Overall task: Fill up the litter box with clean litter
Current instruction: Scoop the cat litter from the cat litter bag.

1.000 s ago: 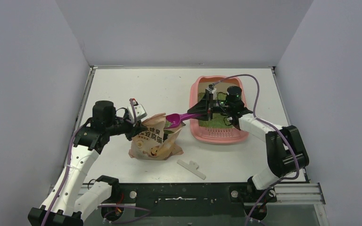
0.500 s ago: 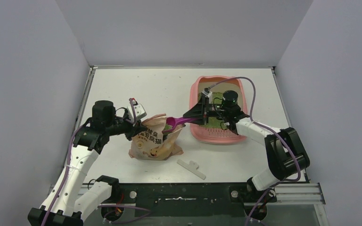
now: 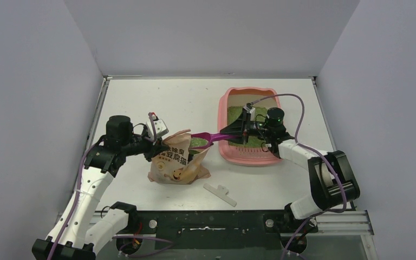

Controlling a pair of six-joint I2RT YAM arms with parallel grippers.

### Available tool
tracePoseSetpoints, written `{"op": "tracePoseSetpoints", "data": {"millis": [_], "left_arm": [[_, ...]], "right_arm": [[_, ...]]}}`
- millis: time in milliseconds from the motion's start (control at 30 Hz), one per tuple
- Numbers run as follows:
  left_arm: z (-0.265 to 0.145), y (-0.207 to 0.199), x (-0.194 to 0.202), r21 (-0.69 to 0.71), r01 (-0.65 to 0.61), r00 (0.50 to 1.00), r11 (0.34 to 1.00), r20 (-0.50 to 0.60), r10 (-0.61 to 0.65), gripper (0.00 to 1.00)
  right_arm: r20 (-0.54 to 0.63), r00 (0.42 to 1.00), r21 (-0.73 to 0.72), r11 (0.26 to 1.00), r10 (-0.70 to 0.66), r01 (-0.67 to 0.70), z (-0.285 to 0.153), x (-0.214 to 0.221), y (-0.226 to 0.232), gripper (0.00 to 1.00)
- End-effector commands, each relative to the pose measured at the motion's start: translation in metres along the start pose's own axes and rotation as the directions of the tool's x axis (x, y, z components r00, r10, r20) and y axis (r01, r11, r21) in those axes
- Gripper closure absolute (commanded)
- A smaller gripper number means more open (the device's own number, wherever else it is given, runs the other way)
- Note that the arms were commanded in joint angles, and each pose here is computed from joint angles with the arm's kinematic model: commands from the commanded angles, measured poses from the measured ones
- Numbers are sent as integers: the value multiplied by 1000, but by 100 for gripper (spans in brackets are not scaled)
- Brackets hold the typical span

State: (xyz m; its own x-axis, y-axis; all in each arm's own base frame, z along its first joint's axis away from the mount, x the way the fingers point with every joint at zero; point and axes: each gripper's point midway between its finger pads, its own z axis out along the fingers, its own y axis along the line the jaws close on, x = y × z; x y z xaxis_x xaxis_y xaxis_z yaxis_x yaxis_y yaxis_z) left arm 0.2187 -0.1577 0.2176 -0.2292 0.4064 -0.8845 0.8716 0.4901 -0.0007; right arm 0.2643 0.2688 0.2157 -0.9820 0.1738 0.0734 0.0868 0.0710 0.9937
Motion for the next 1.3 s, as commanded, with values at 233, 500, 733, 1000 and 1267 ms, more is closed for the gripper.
{"op": "tracePoseSetpoints", "data": {"millis": [233,500,733,1000,1267], "left_arm": [[-17,-4,-54,-9,-104,983,995,152,104,100],[-16,-2,-56,-14,-102,982,995,161,103,100],[-15,-2,-58,-10,-100,981,995,167,100,100],[-15,-3,-59,-5,-99,980,995,171,98,100],[-13,-4,-57,1,-94,981,996,171,92,100]], "right_arm": [[22,991,-5,991,-131,131,-24,6,20,100],[34,986,46,986,-163,162,-44,10,19,100],[82,981,46,984,-173,170,-65,2,26,100],[124,975,-7,982,-185,187,-78,-5,45,100],[182,966,-42,980,-185,195,-92,-18,56,100]]}}
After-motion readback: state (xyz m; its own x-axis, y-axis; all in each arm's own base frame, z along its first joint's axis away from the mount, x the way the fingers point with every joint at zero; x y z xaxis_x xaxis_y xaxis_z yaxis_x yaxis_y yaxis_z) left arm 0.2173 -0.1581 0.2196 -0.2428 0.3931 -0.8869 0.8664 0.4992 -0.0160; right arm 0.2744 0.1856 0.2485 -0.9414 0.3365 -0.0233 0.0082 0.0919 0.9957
